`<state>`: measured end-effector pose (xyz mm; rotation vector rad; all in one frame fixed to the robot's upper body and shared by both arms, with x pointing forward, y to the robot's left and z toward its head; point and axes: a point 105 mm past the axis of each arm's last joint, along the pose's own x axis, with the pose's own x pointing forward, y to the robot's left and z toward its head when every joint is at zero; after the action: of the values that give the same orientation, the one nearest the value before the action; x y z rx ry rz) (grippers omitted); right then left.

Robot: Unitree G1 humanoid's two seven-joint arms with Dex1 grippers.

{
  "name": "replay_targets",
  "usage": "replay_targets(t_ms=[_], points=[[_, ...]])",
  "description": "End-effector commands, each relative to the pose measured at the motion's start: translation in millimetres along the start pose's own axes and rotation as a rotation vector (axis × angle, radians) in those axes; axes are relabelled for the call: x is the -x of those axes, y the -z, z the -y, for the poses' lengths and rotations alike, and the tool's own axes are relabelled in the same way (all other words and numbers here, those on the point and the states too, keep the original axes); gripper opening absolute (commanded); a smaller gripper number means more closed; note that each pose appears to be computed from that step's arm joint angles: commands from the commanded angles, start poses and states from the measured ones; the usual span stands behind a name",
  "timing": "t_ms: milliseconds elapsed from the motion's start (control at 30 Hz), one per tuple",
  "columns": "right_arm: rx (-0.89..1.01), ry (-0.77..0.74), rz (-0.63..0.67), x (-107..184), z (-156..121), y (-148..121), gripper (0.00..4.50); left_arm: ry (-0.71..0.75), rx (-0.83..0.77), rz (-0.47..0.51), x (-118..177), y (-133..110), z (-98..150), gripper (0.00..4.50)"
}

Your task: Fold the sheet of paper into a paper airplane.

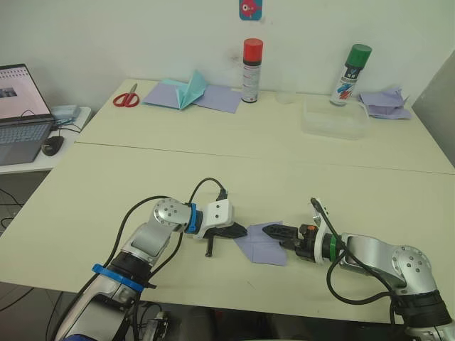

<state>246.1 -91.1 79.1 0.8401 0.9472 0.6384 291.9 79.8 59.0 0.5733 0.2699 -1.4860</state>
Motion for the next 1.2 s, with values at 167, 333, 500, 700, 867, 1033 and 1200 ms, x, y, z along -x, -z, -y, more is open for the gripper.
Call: replay_targets(t_ms=[167,333,500,700,867,1033,1200], points=[[0.058,-0.043,-0.034,16.2,-2.6,1.0,3.69,0.02,0.083,-0.121,-2.3,33.1,10.2,0.0],[0.06,-0.084,-0.13,27.9,0.9,34.3,3.69,0.022,0.084,-0.119,-2.9,33.3,12.0,0.0],[0.036,-0.097,-0.13,30.7,2.2,42.0,3.69,0.022,0.086,-0.118,-2.8,33.6,13.4,0.0],[-0.026,-0.098,-0.02,22.0,3.1,23.4,3.69,0.023,0.084,-0.123,-2.8,35.5,13.6,0.0],[-0.048,-0.093,0.04,13.5,1.5,-0.1,3.69,0.024,0.079,-0.122,-3.9,34.2,12.2,0.0],[-0.05,-0.1,0.035,7.9,-0.6,-9.9,3.69,0.024,0.075,-0.124,-3.2,34.0,10.1,0.0],[-0.06,-0.093,0.016,1.9,0.8,-14.2,3.69,0.024,0.074,-0.126,-3.2,34.2,9.7,0.0]])
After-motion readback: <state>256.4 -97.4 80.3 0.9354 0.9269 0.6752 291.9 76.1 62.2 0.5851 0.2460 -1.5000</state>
